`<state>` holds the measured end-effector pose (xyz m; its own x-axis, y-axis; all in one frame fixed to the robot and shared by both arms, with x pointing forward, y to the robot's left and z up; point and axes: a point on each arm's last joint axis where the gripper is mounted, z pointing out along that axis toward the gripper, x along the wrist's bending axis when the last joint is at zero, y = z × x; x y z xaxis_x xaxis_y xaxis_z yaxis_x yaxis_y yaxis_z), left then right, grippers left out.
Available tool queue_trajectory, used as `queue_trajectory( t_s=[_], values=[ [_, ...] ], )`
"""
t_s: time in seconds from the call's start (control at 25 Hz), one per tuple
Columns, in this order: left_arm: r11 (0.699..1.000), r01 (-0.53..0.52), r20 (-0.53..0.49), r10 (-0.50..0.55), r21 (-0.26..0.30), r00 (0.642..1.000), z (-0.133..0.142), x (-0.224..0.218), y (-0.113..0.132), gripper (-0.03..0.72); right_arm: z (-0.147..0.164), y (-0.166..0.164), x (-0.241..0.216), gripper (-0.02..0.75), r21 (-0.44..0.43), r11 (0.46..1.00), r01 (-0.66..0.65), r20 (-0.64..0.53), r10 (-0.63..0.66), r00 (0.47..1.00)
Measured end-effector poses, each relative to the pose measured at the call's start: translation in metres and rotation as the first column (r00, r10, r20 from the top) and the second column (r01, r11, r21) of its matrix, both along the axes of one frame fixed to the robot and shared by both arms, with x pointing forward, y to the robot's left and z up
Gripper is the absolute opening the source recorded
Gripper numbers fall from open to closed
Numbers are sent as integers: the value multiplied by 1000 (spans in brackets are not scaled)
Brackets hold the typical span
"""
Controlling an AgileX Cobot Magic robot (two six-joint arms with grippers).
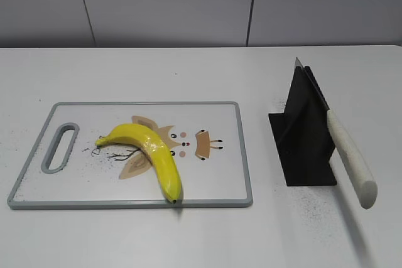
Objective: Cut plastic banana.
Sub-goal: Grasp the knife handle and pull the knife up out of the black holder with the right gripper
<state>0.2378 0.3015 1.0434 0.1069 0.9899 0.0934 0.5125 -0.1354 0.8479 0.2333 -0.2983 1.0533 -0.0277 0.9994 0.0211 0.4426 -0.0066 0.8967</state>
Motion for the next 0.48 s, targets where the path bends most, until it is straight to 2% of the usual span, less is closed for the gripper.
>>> queue_trajectory(
  t_s=[0.48],
  values=[
    [1000,0,0,0,0,1000,0,0,0,530,0,0,0,581,0,1000,0,0,0,1000]
  ],
)
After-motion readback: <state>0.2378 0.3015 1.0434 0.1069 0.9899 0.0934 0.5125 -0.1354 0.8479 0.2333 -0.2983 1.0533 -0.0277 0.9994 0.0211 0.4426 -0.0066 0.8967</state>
